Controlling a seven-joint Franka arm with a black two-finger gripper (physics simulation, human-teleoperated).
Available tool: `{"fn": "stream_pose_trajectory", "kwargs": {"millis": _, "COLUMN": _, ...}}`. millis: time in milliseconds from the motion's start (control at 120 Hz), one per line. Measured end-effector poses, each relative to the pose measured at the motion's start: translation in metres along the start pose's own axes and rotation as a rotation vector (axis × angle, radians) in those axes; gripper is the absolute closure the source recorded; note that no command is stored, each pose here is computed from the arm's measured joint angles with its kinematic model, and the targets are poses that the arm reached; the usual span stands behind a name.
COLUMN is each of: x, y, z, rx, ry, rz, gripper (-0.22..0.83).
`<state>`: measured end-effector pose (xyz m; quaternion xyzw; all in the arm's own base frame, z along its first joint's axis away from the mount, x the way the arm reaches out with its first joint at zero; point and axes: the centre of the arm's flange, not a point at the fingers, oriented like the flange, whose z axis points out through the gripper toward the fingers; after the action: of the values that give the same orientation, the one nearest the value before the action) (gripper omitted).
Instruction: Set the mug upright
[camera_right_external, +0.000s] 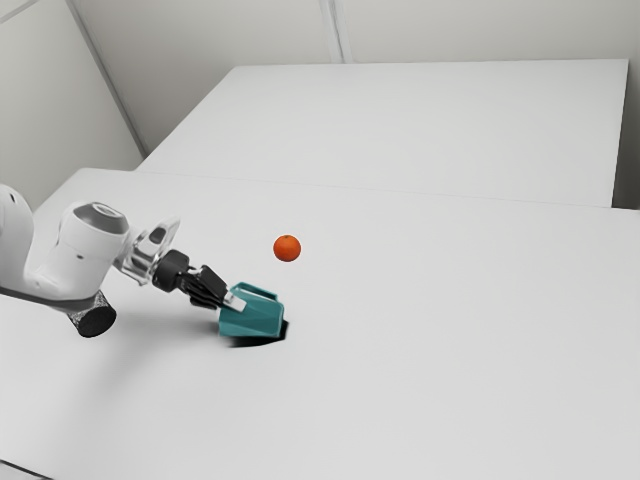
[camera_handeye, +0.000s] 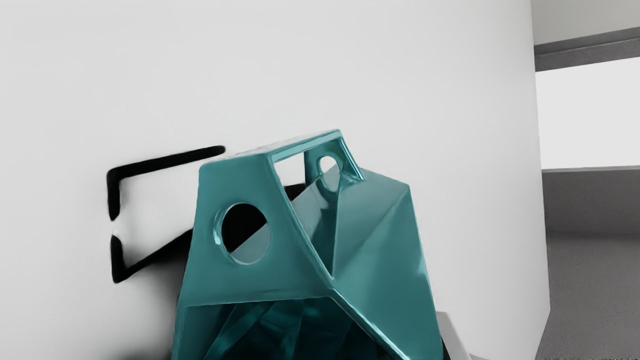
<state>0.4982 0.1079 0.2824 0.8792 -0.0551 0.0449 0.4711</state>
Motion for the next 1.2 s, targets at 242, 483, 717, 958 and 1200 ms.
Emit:
{"fn": "stream_pose_trajectory", "kwargs": {"millis": 242, "x": 0.007, "y": 0.025, "z": -0.006, "rx": 0.028, "ry": 0.004, "rz": 0.077, "gripper": 0.78}}
{"fn": "stream_pose_trajectory", "kwargs": {"millis": 483, "x": 0.014, "y": 0.078, "z": -0.003, "rx": 0.198, "ry": -0.046, "rz": 0.218, "gripper": 0.78}}
{"fn": "stream_pose_trajectory", "kwargs": {"millis": 717, "x": 0.019, "y": 0.133, "z": 0.000, "rx": 0.585, "ry": -0.227, "rz": 0.396, "gripper": 0.78}}
{"fn": "stream_pose_trajectory", "kwargs": {"millis": 958, "x": 0.027, "y": 0.153, "z": 0.018, "rx": 0.833, "ry": -0.342, "rz": 0.431, "gripper": 0.78}}
{"fn": "stream_pose_trajectory", "kwargs": {"millis": 1200, "x": 0.027, "y": 0.159, "z": 0.033, "rx": 0.917, "ry": -0.312, "rz": 0.337, "gripper": 0.79}}
